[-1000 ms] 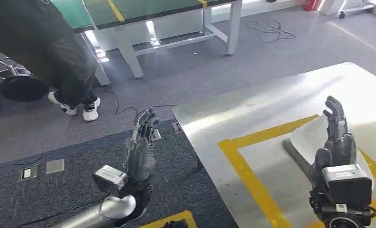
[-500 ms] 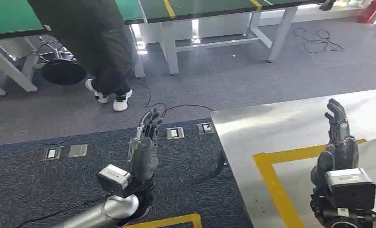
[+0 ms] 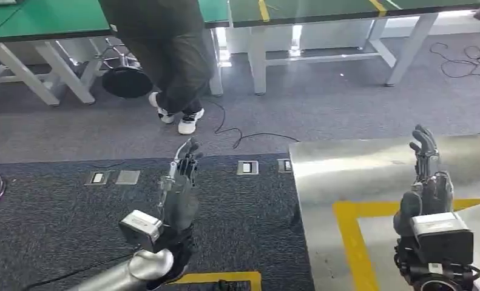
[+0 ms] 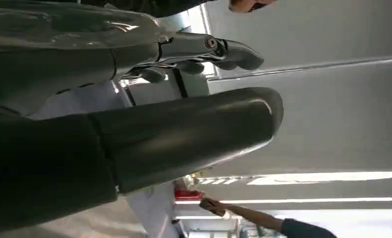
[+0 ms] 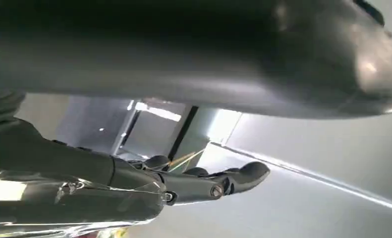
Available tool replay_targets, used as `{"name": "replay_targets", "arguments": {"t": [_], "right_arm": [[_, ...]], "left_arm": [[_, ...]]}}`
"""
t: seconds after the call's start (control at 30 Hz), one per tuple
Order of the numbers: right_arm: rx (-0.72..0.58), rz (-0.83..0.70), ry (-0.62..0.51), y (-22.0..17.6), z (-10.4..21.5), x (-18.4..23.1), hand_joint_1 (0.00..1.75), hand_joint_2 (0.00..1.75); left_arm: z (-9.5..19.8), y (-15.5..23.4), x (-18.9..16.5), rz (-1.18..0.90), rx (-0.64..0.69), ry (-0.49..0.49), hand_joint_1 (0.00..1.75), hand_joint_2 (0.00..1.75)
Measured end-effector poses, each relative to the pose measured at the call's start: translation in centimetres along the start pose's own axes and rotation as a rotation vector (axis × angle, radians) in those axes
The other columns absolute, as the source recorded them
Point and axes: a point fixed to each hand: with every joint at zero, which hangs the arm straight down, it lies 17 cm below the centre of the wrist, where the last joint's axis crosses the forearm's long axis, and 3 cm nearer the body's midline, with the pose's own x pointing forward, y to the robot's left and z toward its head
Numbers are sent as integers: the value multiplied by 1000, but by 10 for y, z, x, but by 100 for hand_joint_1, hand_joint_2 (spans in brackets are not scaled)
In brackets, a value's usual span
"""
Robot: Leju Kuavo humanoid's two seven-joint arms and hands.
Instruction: Take the parts from the cabinet and place them on the table.
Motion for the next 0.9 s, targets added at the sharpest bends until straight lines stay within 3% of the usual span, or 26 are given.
{"name": "replay_targets", "arguments": {"t": [0.9], "right_arm": [[6, 8, -11, -1, -3, 4, 0, 0]], "left_arm": [[0, 0, 1, 0, 1, -1, 0, 0]]}}
